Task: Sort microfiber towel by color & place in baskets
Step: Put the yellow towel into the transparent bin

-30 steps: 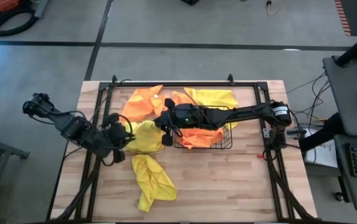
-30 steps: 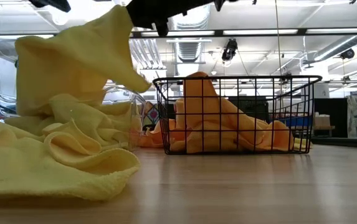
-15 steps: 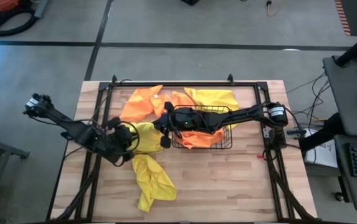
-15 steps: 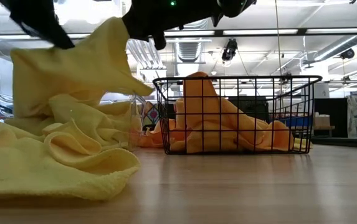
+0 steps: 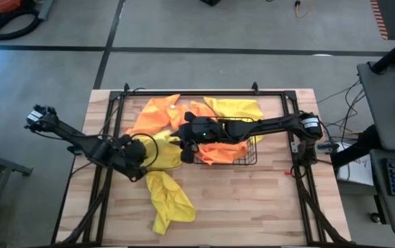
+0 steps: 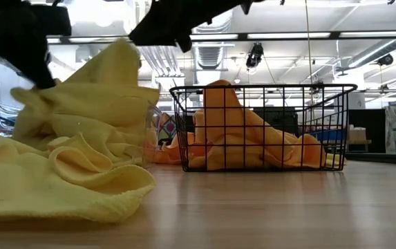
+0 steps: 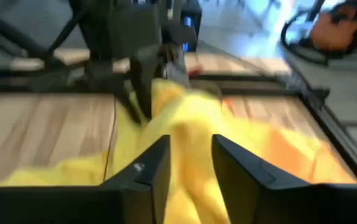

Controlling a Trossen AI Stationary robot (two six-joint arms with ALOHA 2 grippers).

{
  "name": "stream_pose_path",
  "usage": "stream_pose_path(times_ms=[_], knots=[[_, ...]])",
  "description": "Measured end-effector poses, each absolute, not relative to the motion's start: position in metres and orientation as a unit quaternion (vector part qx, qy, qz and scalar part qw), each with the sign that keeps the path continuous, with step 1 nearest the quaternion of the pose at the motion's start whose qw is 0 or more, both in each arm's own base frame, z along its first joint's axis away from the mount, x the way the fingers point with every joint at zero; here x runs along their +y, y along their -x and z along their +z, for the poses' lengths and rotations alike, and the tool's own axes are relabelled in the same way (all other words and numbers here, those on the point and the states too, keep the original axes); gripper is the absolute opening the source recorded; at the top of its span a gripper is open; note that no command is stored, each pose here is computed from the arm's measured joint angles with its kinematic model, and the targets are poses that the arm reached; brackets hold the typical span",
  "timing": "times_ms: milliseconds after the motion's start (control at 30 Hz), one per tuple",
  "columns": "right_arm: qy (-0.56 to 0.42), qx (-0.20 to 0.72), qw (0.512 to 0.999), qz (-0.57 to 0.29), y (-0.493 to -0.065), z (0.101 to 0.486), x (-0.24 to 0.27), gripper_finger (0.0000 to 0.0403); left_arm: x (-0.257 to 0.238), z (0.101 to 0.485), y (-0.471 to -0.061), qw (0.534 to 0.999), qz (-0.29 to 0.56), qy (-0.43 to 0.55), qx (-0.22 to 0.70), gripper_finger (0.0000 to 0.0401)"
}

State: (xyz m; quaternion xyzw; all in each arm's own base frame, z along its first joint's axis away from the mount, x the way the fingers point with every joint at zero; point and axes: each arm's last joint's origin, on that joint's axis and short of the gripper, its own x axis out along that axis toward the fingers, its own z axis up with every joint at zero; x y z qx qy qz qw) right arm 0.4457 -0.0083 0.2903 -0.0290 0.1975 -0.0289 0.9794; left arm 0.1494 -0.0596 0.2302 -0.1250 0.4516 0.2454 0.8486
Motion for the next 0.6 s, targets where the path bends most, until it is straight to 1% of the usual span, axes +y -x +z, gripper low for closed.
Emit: stream_pose_path(times_ms=[133,200,400,500,600], knots=[[0.030,0.248,0.968,-0.027,-0.436,0.299,-0.008,0.0156,-0.057,0.228,-0.143,0.827,0.267,0.143,0.474,0.0038],[0.028,0.265,0.963,-0.027,-0.430,0.303,-0.008,0.0170,-0.057,0.231,-0.143,0.826,0.268,0.147,0.474,0.0038],[0.020,0.299,0.954,-0.023,-0.408,0.320,-0.002,0.0191,-0.062,0.259,-0.150,0.850,0.237,0.148,0.447,0.0038],[0.029,0.286,0.958,-0.013,-0.399,0.332,0.005,0.0191,-0.061,0.273,-0.154,0.871,0.243,0.119,0.409,0.0038],[0.038,0.272,0.961,0.001,-0.389,0.344,0.015,0.0187,-0.060,0.279,-0.158,0.887,0.254,0.089,0.376,0.0038]])
